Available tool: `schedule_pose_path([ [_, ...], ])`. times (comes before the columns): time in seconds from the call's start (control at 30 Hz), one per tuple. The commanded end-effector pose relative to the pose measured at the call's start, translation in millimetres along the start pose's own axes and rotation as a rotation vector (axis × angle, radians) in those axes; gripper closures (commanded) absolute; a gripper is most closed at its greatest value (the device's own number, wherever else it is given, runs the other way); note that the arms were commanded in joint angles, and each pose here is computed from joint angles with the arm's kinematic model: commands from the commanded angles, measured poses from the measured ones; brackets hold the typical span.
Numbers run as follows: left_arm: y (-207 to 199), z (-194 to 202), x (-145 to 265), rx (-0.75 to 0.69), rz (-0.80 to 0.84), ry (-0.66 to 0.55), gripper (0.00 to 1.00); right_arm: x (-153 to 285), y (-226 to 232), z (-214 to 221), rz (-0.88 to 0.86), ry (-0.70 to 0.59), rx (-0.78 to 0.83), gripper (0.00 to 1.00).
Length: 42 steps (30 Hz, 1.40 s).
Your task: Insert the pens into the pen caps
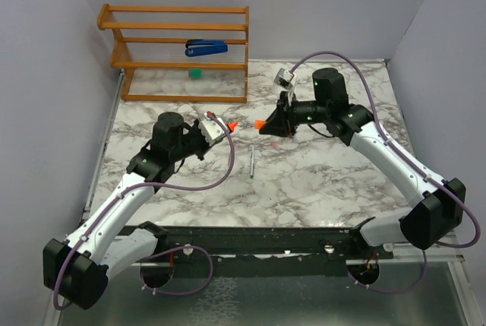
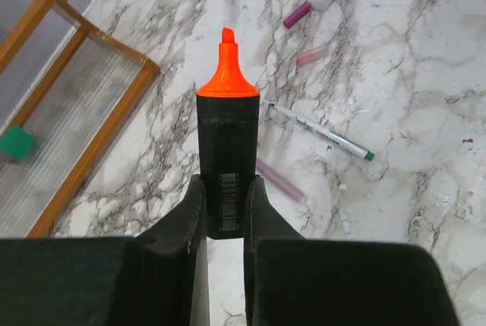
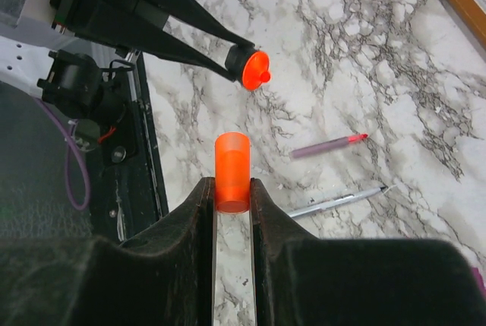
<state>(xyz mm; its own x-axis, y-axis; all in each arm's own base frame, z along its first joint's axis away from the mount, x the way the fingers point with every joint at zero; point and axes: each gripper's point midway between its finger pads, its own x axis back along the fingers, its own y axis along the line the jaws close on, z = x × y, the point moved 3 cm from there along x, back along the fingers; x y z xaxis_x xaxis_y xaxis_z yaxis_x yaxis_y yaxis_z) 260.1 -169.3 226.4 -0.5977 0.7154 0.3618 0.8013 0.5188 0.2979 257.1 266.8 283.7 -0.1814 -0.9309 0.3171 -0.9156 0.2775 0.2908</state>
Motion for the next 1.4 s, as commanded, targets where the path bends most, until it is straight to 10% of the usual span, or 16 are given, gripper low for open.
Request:
schedule_pose_path([
  [0.0, -15.0, -21.2, 4.4, -0.076, 0.102, -0.131, 1.00, 0.4, 9.7, -3.3, -0.094, 0.053, -0.020, 0.99],
  [1.37, -26.6, -33.3, 1.1, -0.171, 0.151, -0.153, 1.00, -24.7, 18.2, 7.8, -0.139, 0.241, -0.165, 0.99],
])
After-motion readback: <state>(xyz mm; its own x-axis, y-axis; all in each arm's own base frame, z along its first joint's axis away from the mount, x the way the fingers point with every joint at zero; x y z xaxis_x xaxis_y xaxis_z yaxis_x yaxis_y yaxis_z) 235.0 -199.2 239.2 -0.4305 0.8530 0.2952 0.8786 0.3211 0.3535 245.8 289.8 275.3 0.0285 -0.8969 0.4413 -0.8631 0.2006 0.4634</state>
